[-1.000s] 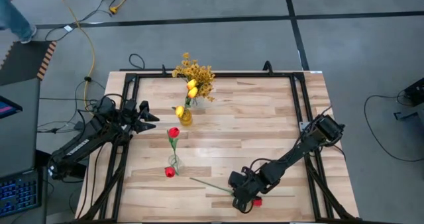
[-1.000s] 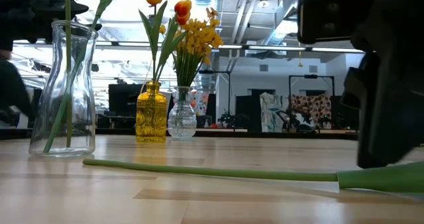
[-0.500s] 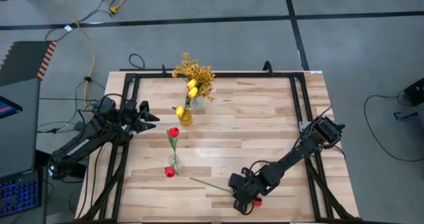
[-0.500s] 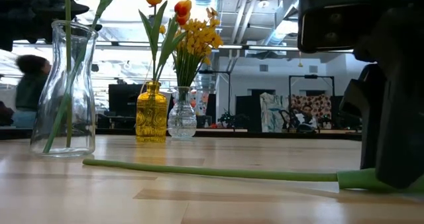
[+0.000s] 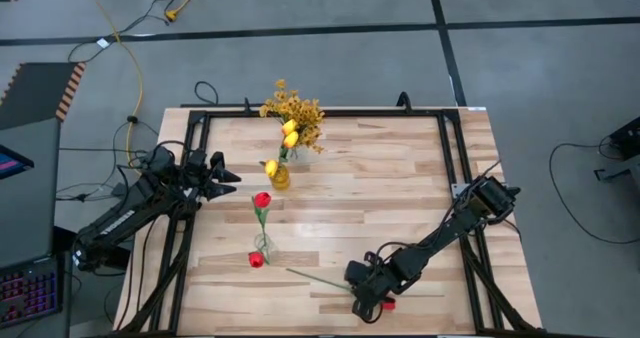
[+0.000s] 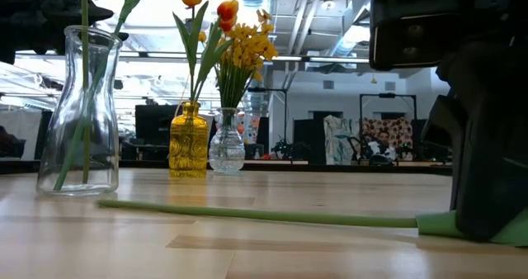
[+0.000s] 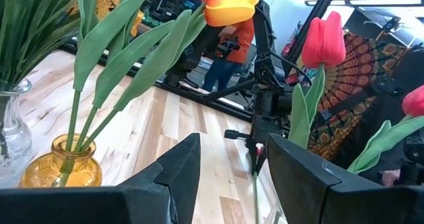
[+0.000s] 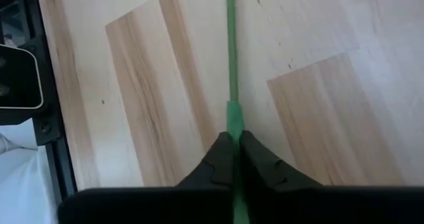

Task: Sort flowers into vase by color
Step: Put the red tulip into the bottom transparent vase

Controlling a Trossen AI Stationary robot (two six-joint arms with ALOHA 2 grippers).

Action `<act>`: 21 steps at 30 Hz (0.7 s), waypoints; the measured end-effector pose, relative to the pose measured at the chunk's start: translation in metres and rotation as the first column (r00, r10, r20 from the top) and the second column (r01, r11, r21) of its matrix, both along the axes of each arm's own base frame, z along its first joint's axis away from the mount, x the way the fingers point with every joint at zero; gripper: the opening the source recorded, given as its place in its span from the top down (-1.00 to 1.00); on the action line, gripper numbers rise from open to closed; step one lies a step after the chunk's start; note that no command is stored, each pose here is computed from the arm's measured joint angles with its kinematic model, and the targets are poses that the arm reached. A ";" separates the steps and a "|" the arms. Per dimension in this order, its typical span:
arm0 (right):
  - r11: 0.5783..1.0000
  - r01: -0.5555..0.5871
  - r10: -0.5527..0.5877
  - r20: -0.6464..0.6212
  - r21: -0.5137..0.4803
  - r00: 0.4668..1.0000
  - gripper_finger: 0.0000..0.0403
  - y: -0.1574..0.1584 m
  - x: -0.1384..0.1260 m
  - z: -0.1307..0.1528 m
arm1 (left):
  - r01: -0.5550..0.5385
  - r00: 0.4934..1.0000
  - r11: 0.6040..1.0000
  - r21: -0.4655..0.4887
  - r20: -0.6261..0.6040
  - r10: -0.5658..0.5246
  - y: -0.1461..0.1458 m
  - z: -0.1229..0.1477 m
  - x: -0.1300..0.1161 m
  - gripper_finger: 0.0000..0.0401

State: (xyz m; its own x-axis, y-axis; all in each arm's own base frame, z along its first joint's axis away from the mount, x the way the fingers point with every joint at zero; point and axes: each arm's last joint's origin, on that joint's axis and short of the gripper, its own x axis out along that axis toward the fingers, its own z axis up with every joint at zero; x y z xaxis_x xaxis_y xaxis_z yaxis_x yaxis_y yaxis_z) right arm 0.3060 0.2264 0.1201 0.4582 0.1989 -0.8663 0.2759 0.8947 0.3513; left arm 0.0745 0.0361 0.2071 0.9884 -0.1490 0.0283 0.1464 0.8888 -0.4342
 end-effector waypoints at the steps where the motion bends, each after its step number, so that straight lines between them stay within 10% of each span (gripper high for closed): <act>1: 1.000 0.000 0.000 0.002 0.004 1.000 0.85 0.000 0.000 0.001 | -0.001 1.000 1.000 0.000 0.000 0.001 0.000 0.000 0.000 0.20; 21: 0.959 -0.183 0.141 -0.198 -0.218 0.970 0.80 -0.022 0.017 0.061 | -0.004 1.000 1.000 0.009 0.010 0.004 0.000 0.001 0.000 0.20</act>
State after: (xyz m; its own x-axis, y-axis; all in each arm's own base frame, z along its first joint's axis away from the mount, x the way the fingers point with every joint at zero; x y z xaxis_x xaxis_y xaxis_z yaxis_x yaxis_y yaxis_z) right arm 0.3226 0.2044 0.1812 0.2697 0.0407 -0.9621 0.1596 0.9834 0.0864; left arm 0.0744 0.0362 0.2081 0.9887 -0.1454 0.0368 0.1472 0.8931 -0.4250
